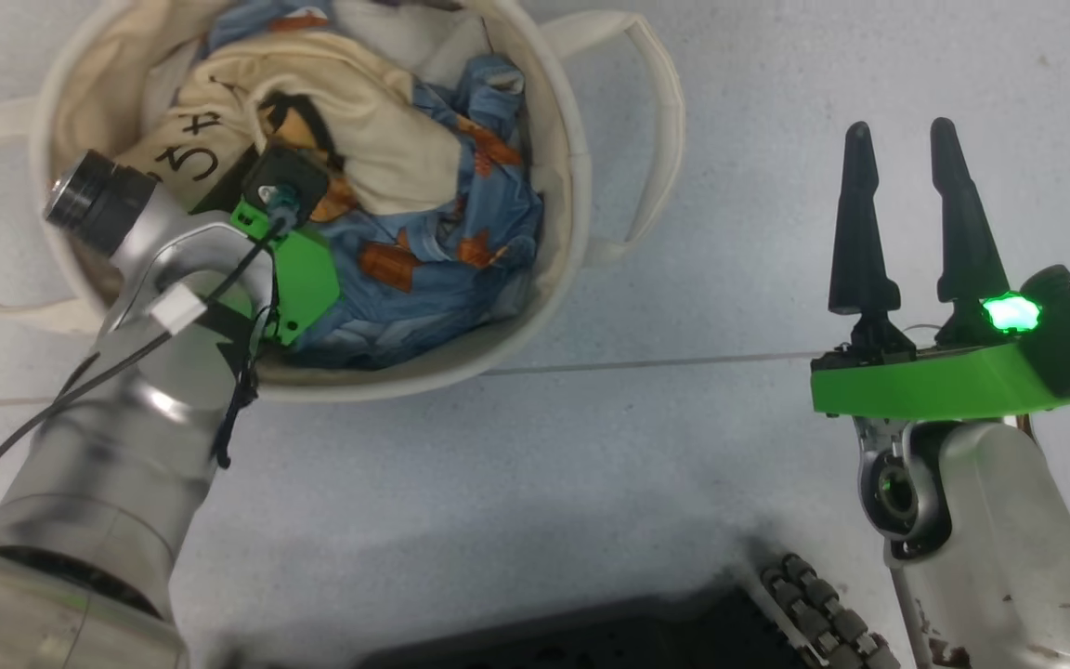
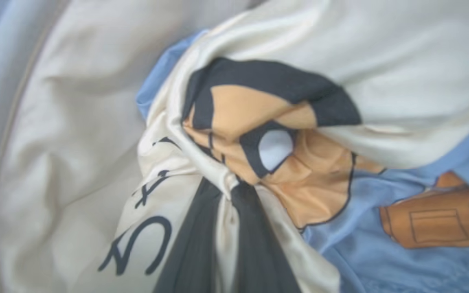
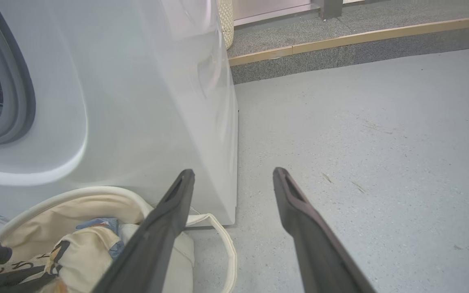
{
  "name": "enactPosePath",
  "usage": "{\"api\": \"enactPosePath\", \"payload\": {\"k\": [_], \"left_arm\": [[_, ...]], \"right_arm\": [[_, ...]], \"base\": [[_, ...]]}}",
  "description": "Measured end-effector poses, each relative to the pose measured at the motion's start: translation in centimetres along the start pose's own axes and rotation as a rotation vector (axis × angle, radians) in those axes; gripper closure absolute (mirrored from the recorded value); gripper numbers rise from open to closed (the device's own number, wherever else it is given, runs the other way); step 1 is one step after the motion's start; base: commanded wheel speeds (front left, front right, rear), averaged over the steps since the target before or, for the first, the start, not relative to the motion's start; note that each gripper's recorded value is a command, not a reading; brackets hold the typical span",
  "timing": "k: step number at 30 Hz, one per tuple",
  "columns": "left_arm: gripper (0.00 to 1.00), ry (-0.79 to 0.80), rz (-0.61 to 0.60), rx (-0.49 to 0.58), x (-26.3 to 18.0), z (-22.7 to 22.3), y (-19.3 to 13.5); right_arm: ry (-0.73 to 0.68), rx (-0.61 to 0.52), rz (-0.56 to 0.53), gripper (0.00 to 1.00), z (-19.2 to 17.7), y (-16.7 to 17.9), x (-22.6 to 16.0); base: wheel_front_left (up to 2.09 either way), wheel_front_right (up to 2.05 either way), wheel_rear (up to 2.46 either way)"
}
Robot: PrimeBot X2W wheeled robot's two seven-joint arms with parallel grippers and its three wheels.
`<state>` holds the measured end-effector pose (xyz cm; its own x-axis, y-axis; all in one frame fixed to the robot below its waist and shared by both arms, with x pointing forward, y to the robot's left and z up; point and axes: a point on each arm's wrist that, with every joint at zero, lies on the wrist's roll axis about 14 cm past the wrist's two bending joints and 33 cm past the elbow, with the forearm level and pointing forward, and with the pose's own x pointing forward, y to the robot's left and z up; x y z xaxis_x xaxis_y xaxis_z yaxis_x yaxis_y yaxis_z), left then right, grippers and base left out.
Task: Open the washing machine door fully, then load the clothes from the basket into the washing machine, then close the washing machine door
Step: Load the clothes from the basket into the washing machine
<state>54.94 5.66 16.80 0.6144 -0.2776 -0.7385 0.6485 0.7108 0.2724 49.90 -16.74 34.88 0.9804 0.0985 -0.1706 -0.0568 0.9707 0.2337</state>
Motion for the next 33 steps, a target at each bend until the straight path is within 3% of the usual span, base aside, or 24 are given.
{"api": "enactPosePath", "payload": {"k": [8, 10, 15, 28, 33], "left_arm": [[1.0, -0.189, 0.066, -0.21, -3.7, 4.5, 2.4], [1.0, -0.3, 0.107, -0.292, -5.3, 7.6, 3.9], [1.0, -0.573, 0.171, -0.374, -11.4, 14.4, 6.4], [1.0, -0.861, 0.277, -0.516, -26.7, 16.7, 7.9], [1.0, -0.912, 0.324, -0.562, -31.2, 15.5, 7.8]], "right_arm": [[-0.075, 0.011, 0.047, 0.0, 3.2, 2.1, 0.2], [-0.105, 0.009, 0.066, 0.0, 4.5, 2.8, 0.2], [-0.21, 0.034, 0.123, 0.0, 8.8, 5.2, -0.5], [-0.327, 0.042, 0.165, 0.0, 14.7, 7.9, -6.5], [-0.361, 0.053, 0.162, 0.0, 16.2, 8.1, -9.1]], "base": [[0.0, 0.0, 0.0], [0.0, 0.0, 0.0], [0.0, 0.0, 0.0], [0.0, 0.0, 0.0], [0.0, 0.0, 0.0]]}}
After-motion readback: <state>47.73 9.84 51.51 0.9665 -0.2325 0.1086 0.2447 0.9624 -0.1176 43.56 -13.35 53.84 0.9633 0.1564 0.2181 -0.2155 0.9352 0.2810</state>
